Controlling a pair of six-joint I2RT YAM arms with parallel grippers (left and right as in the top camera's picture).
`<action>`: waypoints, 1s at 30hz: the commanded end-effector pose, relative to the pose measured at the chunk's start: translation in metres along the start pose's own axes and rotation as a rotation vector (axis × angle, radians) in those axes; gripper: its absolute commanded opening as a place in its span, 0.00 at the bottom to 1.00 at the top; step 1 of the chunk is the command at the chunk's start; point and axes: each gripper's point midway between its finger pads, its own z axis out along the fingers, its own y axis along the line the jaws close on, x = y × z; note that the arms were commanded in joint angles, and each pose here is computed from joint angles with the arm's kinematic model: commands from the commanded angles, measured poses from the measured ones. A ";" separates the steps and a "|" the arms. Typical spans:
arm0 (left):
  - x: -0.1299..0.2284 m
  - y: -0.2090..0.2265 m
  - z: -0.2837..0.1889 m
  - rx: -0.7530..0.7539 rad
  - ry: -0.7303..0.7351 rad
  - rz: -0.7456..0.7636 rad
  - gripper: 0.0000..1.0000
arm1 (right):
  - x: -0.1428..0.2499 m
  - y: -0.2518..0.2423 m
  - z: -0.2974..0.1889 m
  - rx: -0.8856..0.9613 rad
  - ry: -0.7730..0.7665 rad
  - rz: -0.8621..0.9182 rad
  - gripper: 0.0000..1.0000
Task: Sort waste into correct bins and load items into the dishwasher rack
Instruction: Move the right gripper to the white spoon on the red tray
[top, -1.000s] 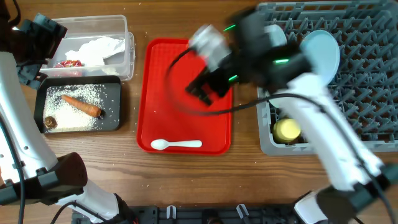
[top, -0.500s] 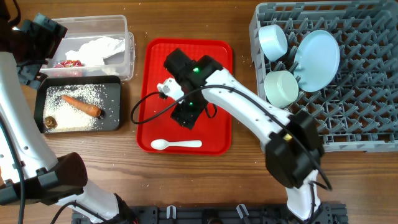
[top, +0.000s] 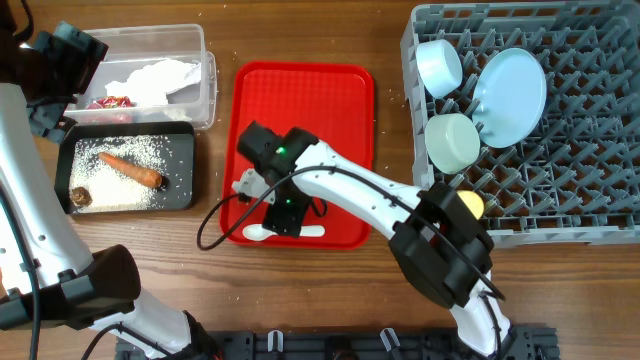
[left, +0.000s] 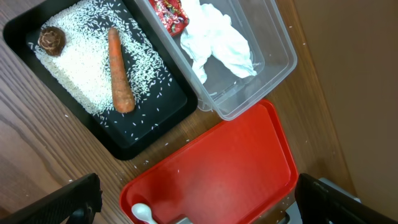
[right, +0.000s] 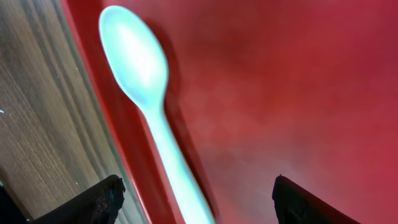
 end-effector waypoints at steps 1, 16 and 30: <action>-0.002 0.002 0.000 -0.008 -0.008 -0.020 1.00 | 0.003 -0.006 0.009 0.054 0.033 -0.031 0.77; -0.002 0.002 0.000 -0.008 -0.008 -0.020 1.00 | 0.006 0.012 0.035 0.053 0.041 -0.052 0.68; -0.002 0.002 0.000 -0.008 -0.008 -0.020 1.00 | -0.008 -0.001 0.040 0.172 -0.004 -0.004 0.54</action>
